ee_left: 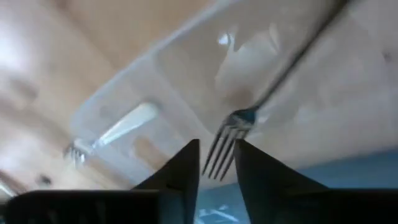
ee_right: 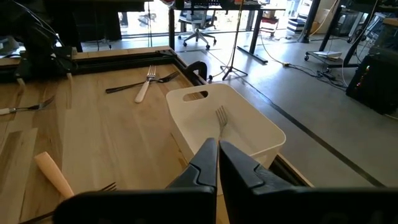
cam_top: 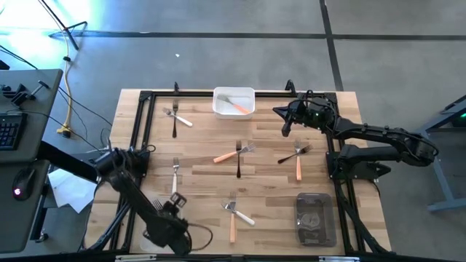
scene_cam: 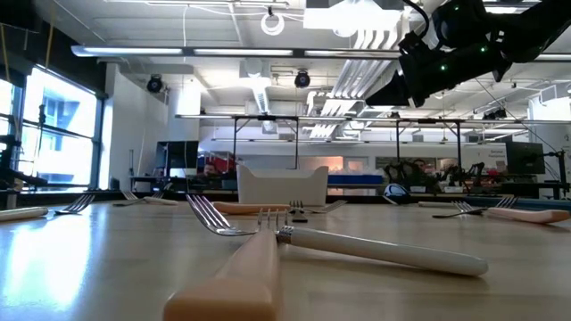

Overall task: Sort silverware by color (type)
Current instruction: Put the bottom center white fork into the black bin

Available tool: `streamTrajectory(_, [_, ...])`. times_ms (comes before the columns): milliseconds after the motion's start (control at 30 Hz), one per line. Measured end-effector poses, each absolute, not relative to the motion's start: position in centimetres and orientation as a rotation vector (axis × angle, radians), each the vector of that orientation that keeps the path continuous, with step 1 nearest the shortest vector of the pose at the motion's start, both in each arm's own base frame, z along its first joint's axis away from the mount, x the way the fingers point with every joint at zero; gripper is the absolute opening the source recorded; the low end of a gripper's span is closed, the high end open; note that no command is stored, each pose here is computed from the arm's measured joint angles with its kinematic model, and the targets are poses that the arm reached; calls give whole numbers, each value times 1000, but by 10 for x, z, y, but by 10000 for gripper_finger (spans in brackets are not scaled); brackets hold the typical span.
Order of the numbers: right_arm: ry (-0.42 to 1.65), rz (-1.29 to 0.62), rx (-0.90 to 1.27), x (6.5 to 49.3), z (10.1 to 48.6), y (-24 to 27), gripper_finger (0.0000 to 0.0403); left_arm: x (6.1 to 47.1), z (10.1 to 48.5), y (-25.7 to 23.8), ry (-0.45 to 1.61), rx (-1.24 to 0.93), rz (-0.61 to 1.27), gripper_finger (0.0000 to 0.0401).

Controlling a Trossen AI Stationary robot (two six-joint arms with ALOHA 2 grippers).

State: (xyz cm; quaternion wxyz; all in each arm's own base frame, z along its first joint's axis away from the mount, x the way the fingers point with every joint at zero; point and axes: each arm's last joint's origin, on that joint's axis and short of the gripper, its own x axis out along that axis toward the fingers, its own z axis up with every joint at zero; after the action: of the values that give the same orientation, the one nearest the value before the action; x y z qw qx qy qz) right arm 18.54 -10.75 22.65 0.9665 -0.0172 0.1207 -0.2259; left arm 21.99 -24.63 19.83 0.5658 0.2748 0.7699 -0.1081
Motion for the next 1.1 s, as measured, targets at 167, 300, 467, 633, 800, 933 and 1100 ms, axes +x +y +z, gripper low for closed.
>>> streamTrajectory(167, [254,-454,-66,187,226,-104,0,214,219,-218,1655,464,-45,11])
streamTrajectory(300, [261,-474,-97,190,227,-99,0,210,233,-189,1481,301,85,7])
streamTrajectory(467, [237,-458,-112,188,232,-92,0,221,235,-146,1317,130,219,1])
streamTrajectory(633, [243,-492,-123,177,240,-84,0,256,229,-109,1138,59,244,1])
streamTrajectory(800, [267,-492,-120,162,246,-73,0,290,219,-75,972,21,241,0])
streamTrajectory(933, [259,-462,-101,155,250,-63,0,307,211,-50,840,-47,239,0])
streamTrajectory(1100, [313,-423,-34,150,245,-53,0,315,195,-33,687,-62,209,0])
